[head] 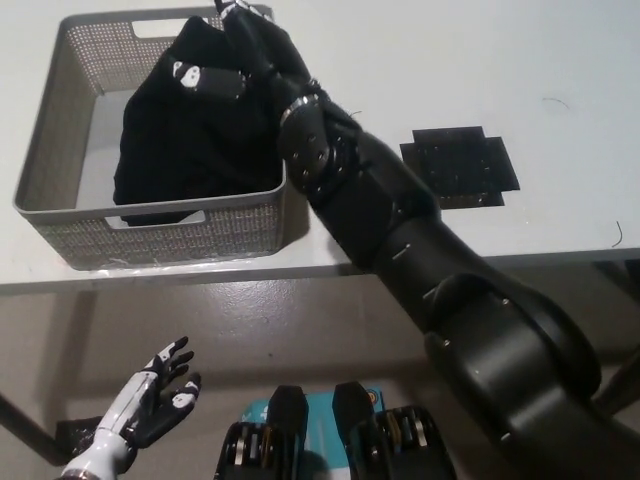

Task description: Use the right hand to pick up a t shirt on the right hand side and place it into a contianer on the left side

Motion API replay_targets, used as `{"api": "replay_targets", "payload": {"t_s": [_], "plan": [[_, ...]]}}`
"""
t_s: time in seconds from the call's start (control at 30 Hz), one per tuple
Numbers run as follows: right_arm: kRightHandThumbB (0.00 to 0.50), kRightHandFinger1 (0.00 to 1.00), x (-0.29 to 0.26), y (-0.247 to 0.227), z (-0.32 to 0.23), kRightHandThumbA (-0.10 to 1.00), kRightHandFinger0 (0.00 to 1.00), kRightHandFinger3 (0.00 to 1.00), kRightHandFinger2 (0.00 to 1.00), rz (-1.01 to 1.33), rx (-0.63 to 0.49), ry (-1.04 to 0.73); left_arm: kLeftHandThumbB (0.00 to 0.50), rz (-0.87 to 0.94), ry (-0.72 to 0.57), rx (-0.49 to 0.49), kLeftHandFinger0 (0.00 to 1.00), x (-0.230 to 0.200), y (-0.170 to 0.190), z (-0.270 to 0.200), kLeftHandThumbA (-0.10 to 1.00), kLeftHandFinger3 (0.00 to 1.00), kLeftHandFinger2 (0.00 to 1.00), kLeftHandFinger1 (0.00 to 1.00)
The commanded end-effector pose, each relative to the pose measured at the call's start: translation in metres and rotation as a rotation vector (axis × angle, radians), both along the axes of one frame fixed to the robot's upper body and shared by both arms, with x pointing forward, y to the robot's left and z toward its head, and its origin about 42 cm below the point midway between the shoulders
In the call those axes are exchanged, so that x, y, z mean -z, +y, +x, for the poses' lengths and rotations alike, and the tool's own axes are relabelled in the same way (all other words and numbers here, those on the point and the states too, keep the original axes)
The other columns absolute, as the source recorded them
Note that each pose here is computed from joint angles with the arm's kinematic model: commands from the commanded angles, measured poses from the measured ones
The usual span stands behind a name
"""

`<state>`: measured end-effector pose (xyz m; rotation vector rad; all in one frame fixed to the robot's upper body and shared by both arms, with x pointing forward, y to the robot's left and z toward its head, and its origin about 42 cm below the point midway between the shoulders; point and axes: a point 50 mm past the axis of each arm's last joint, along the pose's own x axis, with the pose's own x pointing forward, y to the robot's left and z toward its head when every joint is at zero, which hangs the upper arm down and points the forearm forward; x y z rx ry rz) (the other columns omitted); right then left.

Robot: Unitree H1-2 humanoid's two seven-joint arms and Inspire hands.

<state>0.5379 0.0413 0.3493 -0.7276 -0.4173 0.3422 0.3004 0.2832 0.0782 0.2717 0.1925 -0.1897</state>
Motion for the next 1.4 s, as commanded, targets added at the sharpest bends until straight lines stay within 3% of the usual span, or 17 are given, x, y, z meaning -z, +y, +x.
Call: {"api": "replay_targets", "payload": {"t_s": [0.0,0.1,0.2,0.27,0.43,0.53,0.77,0.8,0.87,0.93,1.07,1.13,1.17,1.37], "plan": [[0.500,1.00,-0.032,-0.014,0.007,0.72,1.00,1.00,1.00,-0.053,-0.024,0.025,0.366,0.018,-0.006,0.022,0.88,-0.006,0.006,0.002,0.16,1.00,1.00,0.99],[0.500,1.00,-0.037,-0.028,0.007,0.78,1.00,1.00,1.00,-0.097,-0.018,0.004,0.365,0.016,-0.004,0.004,0.87,-0.005,0.011,0.000,0.17,1.00,1.00,0.98],[0.500,1.00,-0.049,-0.065,0.005,0.94,1.00,1.00,1.00,-0.167,0.038,-0.163,0.318,0.023,-0.009,0.001,0.86,-0.007,0.015,-0.002,0.25,1.00,1.00,0.97],[0.500,1.00,-0.053,-0.079,0.003,0.98,1.00,1.00,1.00,-0.184,0.054,-0.224,0.287,0.028,-0.012,-0.004,0.87,-0.007,0.018,-0.004,0.28,1.00,1.00,0.97],[0.500,1.00,-0.070,-0.141,-0.024,1.00,1.00,1.00,1.00,-0.066,0.079,-0.362,0.293,0.039,-0.012,0.004,0.89,-0.007,0.025,-0.009,0.57,1.00,1.00,1.00],[0.500,1.00,-0.072,-0.164,-0.046,1.00,1.00,1.00,1.00,-0.036,0.085,-0.390,0.297,0.035,-0.020,-0.006,0.88,-0.004,0.025,-0.011,0.63,1.00,1.00,1.00],[0.477,1.00,-0.021,-0.214,-0.125,1.00,1.00,1.00,1.00,0.035,0.066,-0.452,0.295,0.040,-0.068,-0.057,0.86,0.003,0.032,-0.023,0.82,1.00,1.00,1.00],[0.493,1.00,-0.003,-0.226,-0.144,1.00,1.00,1.00,1.00,0.082,0.081,-0.438,0.310,0.031,-0.081,-0.063,0.85,0.003,0.031,-0.025,0.88,1.00,1.00,1.00],[0.492,1.00,0.018,-0.241,-0.166,1.00,1.00,1.00,1.00,0.100,0.099,-0.431,0.322,0.005,-0.104,-0.083,0.86,0.004,0.028,-0.025,0.88,1.00,1.00,1.00],[0.474,1.00,0.035,-0.250,-0.184,1.00,1.00,1.00,1.00,0.144,0.108,-0.409,0.392,-0.021,-0.120,-0.102,0.86,0.004,0.025,-0.025,0.94,1.00,1.00,1.00],[0.457,1.00,0.087,-0.273,-0.224,1.00,1.00,1.00,1.00,0.189,0.156,-0.331,0.424,-0.058,-0.159,-0.131,0.85,0.006,0.021,-0.027,0.98,1.00,1.00,1.00],[0.457,1.00,0.095,-0.275,-0.230,1.00,1.00,1.00,1.00,0.194,0.170,-0.318,0.422,-0.058,-0.164,-0.133,0.85,0.006,0.021,-0.028,0.99,1.00,1.00,1.00],[0.422,1.00,0.119,-0.283,-0.241,1.00,1.00,1.00,1.00,0.211,0.193,-0.283,0.398,-0.068,-0.172,-0.146,0.84,0.006,0.019,-0.028,0.99,1.00,1.00,0.99],[0.394,1.00,0.203,-0.306,-0.280,1.00,1.00,1.00,1.00,0.241,0.290,-0.105,0.352,-0.107,-0.200,-0.156,0.85,0.004,0.011,-0.026,1.00,1.00,1.00,0.98]]}}
